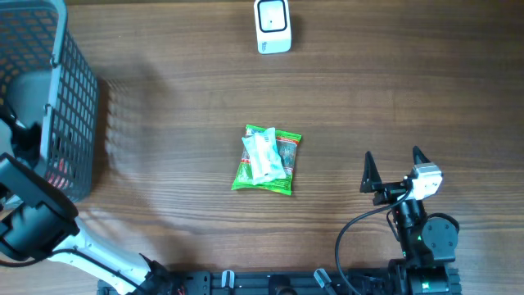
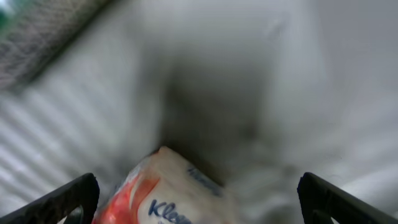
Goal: Scan the item barcode
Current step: 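Reach the left gripper back into the grey basket, then grasp the red Kleenex tissue pack with the left gripper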
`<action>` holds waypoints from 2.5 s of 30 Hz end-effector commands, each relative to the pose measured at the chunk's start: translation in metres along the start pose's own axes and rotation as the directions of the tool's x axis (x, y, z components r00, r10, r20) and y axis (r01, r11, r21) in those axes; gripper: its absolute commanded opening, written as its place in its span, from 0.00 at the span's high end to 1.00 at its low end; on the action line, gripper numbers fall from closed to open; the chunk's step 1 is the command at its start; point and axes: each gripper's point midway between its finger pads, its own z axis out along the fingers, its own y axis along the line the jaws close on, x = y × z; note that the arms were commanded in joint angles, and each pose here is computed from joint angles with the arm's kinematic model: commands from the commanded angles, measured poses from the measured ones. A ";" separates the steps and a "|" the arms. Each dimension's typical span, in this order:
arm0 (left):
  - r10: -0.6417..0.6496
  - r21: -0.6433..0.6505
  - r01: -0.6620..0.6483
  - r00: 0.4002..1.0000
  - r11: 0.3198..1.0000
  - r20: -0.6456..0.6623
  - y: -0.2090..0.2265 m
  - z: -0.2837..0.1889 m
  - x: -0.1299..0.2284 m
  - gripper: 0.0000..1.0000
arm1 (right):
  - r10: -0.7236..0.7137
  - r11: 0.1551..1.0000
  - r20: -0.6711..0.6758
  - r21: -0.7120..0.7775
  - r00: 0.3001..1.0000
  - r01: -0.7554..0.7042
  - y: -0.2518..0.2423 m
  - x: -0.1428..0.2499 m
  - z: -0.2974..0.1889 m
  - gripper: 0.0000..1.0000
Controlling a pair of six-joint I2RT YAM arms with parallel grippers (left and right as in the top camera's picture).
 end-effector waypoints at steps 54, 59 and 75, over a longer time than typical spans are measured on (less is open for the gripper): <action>0.683 -0.431 -0.531 0.533 0.730 0.500 -0.231 -0.055 0.187 0.64 | -0.009 1.000 0.002 0.013 1.000 0.009 -0.002 0.000 0.000 0.00; 0.706 -0.517 -0.482 0.506 0.708 0.496 -0.224 -0.037 0.178 0.60 | -0.009 1.000 0.002 0.013 1.000 0.009 -0.002 0.000 0.000 0.00; 0.703 -0.476 -0.518 0.535 0.711 0.468 -0.209 0.003 0.192 0.54 | -0.009 1.000 0.002 0.013 1.000 0.009 -0.002 0.000 0.000 0.00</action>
